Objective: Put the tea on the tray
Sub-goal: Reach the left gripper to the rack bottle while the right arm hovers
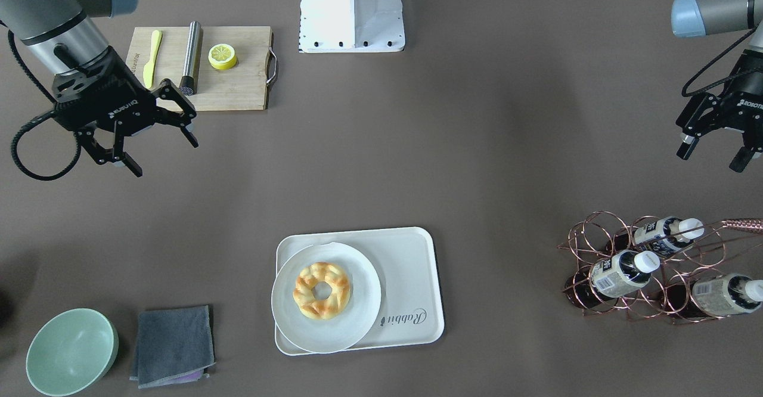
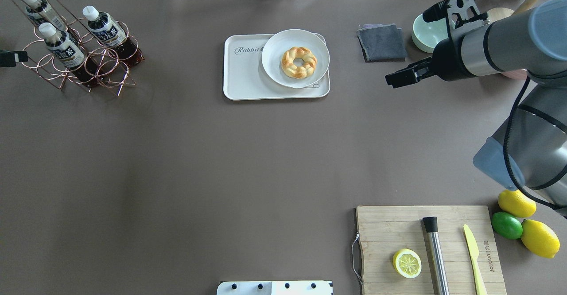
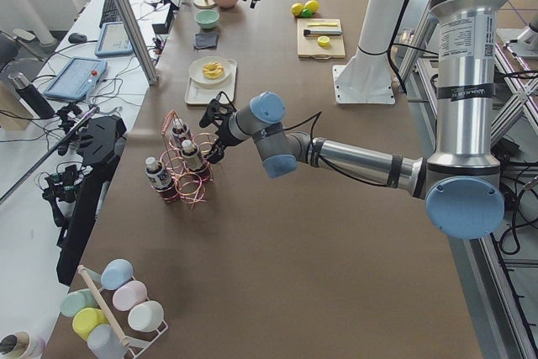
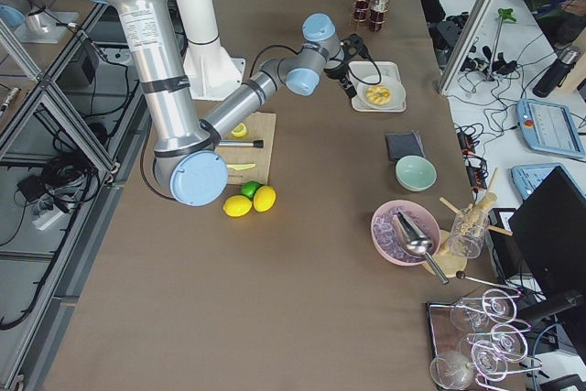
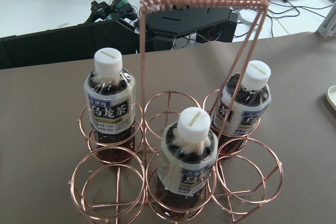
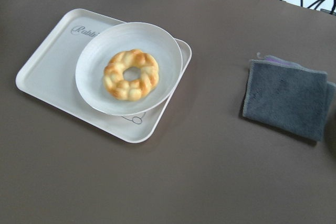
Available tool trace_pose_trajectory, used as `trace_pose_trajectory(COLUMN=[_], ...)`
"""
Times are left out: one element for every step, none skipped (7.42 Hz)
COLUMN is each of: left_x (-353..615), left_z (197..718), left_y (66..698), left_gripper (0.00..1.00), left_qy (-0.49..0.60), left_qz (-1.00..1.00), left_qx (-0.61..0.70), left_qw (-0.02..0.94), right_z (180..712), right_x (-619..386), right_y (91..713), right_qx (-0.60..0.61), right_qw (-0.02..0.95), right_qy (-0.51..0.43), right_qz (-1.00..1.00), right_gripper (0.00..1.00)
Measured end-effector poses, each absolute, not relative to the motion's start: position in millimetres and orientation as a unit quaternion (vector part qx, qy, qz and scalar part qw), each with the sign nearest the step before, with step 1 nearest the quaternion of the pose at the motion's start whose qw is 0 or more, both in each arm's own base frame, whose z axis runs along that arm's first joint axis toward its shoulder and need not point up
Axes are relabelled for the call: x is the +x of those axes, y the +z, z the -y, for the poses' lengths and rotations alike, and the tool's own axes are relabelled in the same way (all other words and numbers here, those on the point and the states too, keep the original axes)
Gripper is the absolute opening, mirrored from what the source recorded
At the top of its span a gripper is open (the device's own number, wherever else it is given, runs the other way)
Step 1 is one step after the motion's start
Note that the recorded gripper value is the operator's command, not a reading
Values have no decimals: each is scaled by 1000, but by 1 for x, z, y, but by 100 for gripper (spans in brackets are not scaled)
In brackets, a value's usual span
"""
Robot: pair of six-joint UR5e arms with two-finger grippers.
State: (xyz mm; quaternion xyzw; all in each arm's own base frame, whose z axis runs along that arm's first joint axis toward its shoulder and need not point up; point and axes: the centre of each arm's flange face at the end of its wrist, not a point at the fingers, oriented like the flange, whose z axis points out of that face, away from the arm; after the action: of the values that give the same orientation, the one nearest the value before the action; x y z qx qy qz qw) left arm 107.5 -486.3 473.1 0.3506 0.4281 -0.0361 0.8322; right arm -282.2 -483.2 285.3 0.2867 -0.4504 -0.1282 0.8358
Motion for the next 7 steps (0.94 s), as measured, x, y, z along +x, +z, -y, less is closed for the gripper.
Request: trace_pose_trajectory(left_x=[119,133,142,148,151,153,154], left_z=[492,498,505,513,518,522,528], left_y=[466,461,460,461,463,465,467], left_gripper=[87,87,87,87,86,83,80], left_qy=[-39,-38,-40,-42,-41,-36,-36], left_qz=[-422,-417,-410,-403,-398,-392,-382], left_qx=[362,371,378,383,386,390,396], left_qw=[830,829,829,830,831,833,834], right_z=[480,476,474,472,472,472,471], right_x=[-300,-313,-319,-322,-323,-323,-324], right_y=[268,260,257,256,255,255,255], right_qx=[299,307,311,312,313,314,314], right_qw=[829,825,824,824,824,824,824], right_qy=[-134,-137,-138,-139,-139,-139,-139], right_qz=[454,454,452,452,452,452,452], right_gripper=[100,100,100,100,100,100,100])
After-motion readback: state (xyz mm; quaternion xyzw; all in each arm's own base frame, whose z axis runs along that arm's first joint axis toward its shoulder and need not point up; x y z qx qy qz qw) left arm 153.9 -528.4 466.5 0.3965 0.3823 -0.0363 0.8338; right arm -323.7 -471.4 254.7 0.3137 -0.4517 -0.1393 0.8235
